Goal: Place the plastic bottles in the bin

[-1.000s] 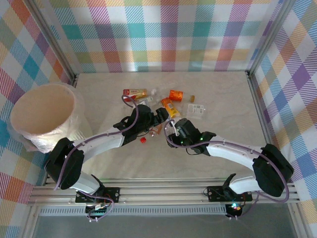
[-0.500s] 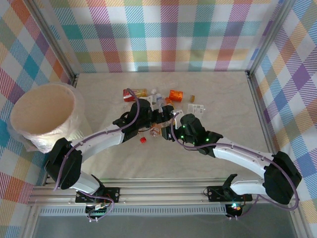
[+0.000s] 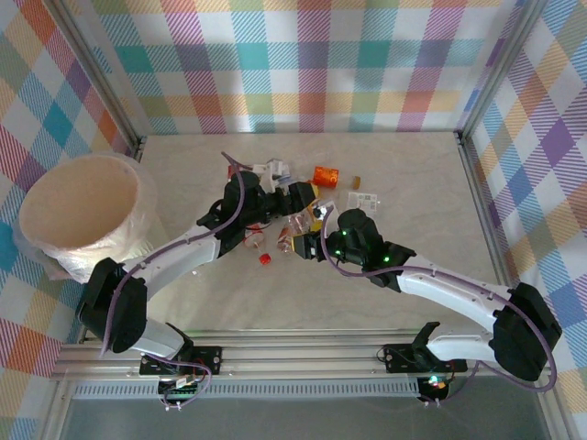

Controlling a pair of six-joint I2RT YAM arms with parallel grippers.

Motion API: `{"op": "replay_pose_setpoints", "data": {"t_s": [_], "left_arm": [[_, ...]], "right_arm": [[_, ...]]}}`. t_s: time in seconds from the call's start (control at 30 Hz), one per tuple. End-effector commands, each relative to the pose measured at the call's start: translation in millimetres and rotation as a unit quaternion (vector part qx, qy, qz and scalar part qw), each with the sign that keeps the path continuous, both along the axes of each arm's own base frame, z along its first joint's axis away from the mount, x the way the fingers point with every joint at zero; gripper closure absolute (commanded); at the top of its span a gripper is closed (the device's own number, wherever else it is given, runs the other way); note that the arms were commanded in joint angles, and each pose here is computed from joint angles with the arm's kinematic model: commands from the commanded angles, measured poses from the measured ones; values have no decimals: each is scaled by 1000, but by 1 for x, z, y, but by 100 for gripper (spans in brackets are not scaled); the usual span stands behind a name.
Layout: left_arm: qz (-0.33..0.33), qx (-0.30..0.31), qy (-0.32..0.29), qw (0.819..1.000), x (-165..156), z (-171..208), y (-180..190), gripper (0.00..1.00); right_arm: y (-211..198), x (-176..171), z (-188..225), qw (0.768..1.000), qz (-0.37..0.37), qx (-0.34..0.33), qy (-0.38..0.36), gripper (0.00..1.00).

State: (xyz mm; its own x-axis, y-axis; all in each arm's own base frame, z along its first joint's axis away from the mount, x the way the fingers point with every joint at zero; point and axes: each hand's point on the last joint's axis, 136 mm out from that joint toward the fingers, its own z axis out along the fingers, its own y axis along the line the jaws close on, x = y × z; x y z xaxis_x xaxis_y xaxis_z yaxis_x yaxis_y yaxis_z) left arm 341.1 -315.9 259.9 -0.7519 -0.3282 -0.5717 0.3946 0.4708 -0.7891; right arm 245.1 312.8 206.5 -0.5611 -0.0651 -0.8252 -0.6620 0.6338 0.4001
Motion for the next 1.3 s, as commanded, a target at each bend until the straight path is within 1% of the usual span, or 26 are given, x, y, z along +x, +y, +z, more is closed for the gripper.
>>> {"op": "replay_pose_setpoints", "data": {"t_s": [0.0, 0.1, 0.33, 0.4, 0.47, 0.57, 0.67, 0.93, 1.07, 1.27], "left_arm": [[-32, -36, -46, 998, -13, 31, -3, 28], [-34, -37, -54, 997, -15, 34, 1, 32], [-33, -32, -61, 997, -20, 35, 6, 51], [-32, -30, -62, 997, -20, 36, 7, 55], [-28, -28, -63, 997, -19, 36, 8, 57], [-9, -17, -64, 998, -14, 33, 12, 58], [4, -8, -64, 998, -10, 31, 15, 58], [24, 8, -61, 998, -5, 27, 20, 59], [47, 33, -58, 997, 0, 22, 28, 58], [98, 78, -70, 990, 8, 24, 49, 58]], "right_arm": [[4, 1, 15, 1000, -3, 25, -8, 49], [1, 4, 19, 999, -17, 33, -14, 49], [2, 4, 18, 999, -16, 36, -12, 47], [4, 3, 19, 999, -10, 37, -13, 46], [7, 1, 19, 999, 3, 35, -13, 42], [11, -1, 17, 999, 15, 34, -9, 33], [15, -2, 16, 999, 25, 31, -5, 27], [20, -5, 23, 998, 47, 28, -18, 19], [22, -8, 28, 997, 64, 26, -29, 14], [18, -2, 41, 997, 51, 19, -59, 3]]}}
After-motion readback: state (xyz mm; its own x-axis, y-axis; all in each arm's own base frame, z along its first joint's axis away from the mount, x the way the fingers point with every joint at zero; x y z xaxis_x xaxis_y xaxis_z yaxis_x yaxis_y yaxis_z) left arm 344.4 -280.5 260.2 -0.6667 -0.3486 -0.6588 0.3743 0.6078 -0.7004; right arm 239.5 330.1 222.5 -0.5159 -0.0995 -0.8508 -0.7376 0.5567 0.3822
